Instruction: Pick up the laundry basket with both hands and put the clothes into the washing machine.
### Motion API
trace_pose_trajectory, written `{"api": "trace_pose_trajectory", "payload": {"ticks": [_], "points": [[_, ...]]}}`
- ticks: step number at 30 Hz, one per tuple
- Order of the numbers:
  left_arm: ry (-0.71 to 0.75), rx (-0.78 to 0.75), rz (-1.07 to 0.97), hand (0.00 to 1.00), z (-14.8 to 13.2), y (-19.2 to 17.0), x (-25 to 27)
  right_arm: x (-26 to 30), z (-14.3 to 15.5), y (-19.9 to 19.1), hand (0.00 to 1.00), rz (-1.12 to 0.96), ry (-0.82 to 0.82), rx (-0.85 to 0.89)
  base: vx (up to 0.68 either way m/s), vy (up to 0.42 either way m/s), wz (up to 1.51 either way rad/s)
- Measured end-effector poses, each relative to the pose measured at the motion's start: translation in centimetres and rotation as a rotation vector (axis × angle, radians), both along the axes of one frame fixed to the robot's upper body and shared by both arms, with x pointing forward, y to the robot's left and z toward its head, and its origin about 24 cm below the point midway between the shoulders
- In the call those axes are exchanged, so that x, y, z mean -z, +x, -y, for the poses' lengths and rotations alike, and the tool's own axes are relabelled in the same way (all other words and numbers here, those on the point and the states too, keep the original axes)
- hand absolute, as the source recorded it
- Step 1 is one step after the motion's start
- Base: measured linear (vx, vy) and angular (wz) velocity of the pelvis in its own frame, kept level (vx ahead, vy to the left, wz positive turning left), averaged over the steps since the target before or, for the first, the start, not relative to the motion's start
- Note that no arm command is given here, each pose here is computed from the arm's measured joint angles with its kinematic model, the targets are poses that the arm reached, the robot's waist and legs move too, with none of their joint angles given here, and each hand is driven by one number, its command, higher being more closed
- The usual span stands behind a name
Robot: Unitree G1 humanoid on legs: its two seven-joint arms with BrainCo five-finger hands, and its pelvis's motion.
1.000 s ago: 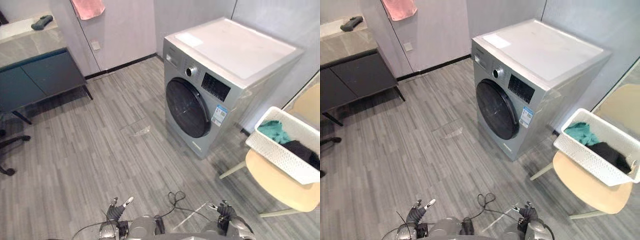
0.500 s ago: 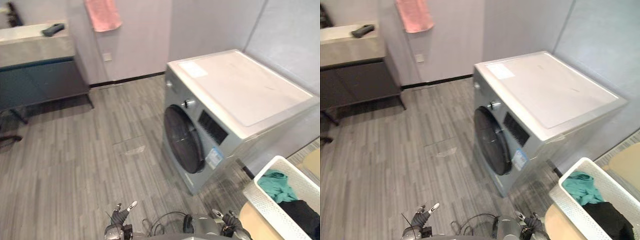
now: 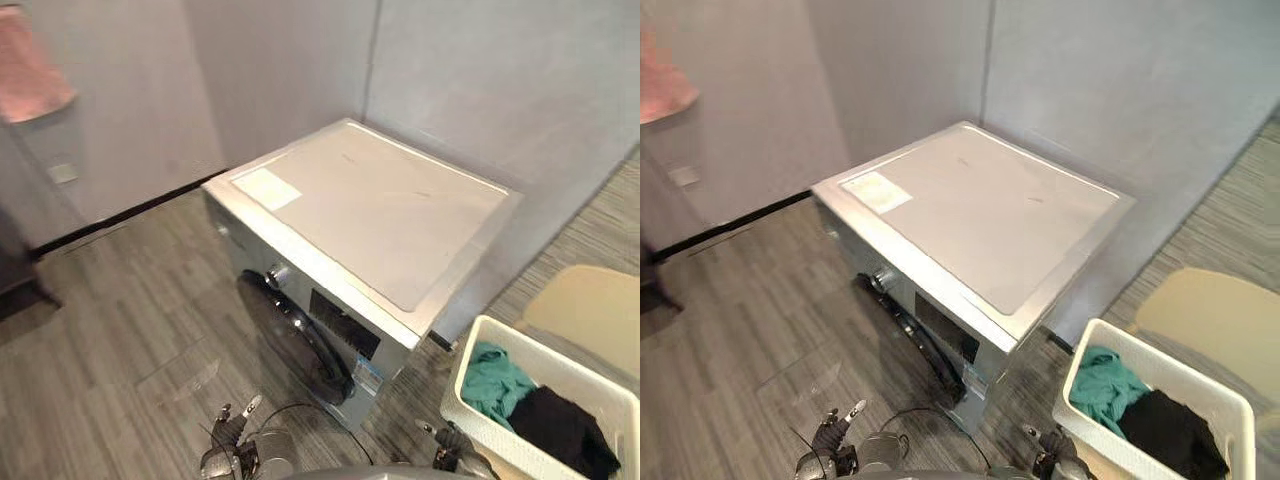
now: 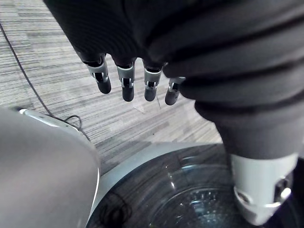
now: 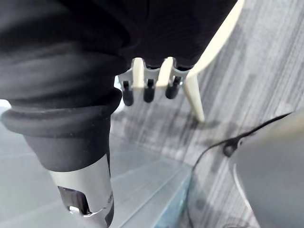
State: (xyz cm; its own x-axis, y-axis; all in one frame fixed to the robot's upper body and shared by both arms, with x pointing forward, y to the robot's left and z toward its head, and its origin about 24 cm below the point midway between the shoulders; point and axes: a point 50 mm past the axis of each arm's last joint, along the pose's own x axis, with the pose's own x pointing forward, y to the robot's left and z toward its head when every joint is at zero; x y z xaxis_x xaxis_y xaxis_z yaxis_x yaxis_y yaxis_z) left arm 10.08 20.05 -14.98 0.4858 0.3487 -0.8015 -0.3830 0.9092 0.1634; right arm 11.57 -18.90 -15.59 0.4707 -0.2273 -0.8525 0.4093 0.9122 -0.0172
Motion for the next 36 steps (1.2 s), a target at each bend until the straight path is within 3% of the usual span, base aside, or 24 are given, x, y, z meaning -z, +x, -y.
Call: {"api": "trace_pose_trajectory", "payload": {"ticks": [2,3,11,18,27,36], "points": [[-0.036,-0.063,-0.020,0.00,0.6,-0.7,0.4,-0.6,0.1,0.8,0.00,0.051,-0.025,-0.040,0.10,0.480,-1.36],[-0.011,-0.089,-0.019,0.00,-0.5,-0.9,0.3,-0.6,-1.0,0.7,0.00,0.067,-0.013,-0.075,0.06,0.395,-0.75],[-0.016,-0.058,-0.008,0.00,0.0,-0.6,0.2,-1.9,-3.7,1.4,0.00,0.171,0.008,-0.221,0.01,0.239,-0.82],[0.015,0.111,-0.012,0.00,0.9,0.2,0.2,-4.5,-9.5,2.9,0.00,0.350,0.006,-0.666,-0.05,0.044,-0.90],[-0.004,0.131,-0.011,0.00,1.5,0.8,0.3,-5.6,-8.4,7.9,0.00,0.414,-0.183,-0.928,0.05,-0.069,0.02],[-0.011,0.120,0.071,0.00,1.7,2.3,-0.4,-7.2,-11.7,11.5,0.00,0.460,-0.245,-0.989,-0.10,-0.005,0.03]]}}
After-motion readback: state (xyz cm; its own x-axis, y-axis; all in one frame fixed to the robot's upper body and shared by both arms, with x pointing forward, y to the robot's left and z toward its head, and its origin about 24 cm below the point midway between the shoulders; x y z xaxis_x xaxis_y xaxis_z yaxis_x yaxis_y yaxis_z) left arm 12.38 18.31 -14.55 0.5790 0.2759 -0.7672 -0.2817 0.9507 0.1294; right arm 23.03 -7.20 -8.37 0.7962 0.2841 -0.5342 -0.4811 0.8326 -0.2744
